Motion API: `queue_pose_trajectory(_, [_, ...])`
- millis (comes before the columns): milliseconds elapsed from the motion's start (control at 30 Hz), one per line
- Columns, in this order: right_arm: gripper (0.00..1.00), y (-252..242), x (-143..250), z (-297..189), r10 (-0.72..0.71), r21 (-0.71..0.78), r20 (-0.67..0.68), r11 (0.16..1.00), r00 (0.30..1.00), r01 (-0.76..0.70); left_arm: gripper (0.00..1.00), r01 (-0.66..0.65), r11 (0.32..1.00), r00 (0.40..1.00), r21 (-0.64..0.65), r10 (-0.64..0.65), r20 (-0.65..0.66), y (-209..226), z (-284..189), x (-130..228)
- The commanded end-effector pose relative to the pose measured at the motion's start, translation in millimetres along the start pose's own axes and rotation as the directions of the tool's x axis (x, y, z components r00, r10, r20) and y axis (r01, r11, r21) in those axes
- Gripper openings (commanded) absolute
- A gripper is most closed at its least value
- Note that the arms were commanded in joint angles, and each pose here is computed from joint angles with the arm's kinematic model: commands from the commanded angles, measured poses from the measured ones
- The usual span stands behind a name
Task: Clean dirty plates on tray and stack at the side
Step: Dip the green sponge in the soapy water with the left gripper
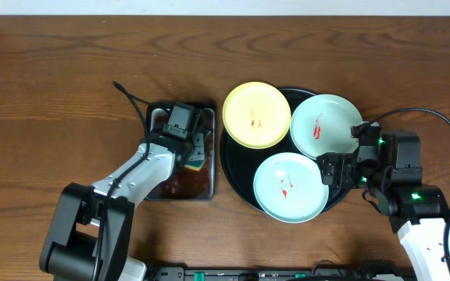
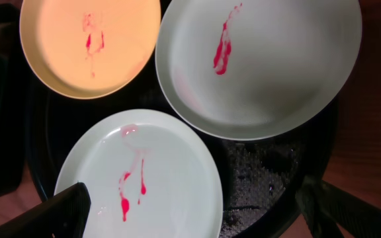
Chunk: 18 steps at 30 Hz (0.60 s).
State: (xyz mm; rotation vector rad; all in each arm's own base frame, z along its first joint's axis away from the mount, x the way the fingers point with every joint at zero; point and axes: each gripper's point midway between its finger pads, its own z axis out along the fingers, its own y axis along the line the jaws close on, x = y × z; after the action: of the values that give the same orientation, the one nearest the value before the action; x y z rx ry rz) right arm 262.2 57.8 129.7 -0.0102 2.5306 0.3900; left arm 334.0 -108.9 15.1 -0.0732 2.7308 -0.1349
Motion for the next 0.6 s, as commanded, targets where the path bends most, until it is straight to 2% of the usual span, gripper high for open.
queue_pose_trajectory(0, [0.99, 3, -7, -3, 0.001, -0.002, 0.018, 1.0, 1.0, -0.001, 0.08, 0.004, 1.0, 1.0, -0.018, -0.004, -0.025, 5, 6, 8])
queue_pose_trajectory(267, [0.99, 3, -7, -3, 0.001, 0.0, 0.019, 1.0, 1.0, -0.001, 0.07, 0.008, 0.997, 1.0, -0.079, -0.006, 0.025, 17, -9, -1])
queue_pose_trajectory(567, [0.99, 0, 0, 4, 0.011, 0.004, -0.026, 1.0, 1.0, -0.011, 0.07, 0.136, 0.991, 0.988, 0.002, -0.135, 0.074, 8, -52, -8])
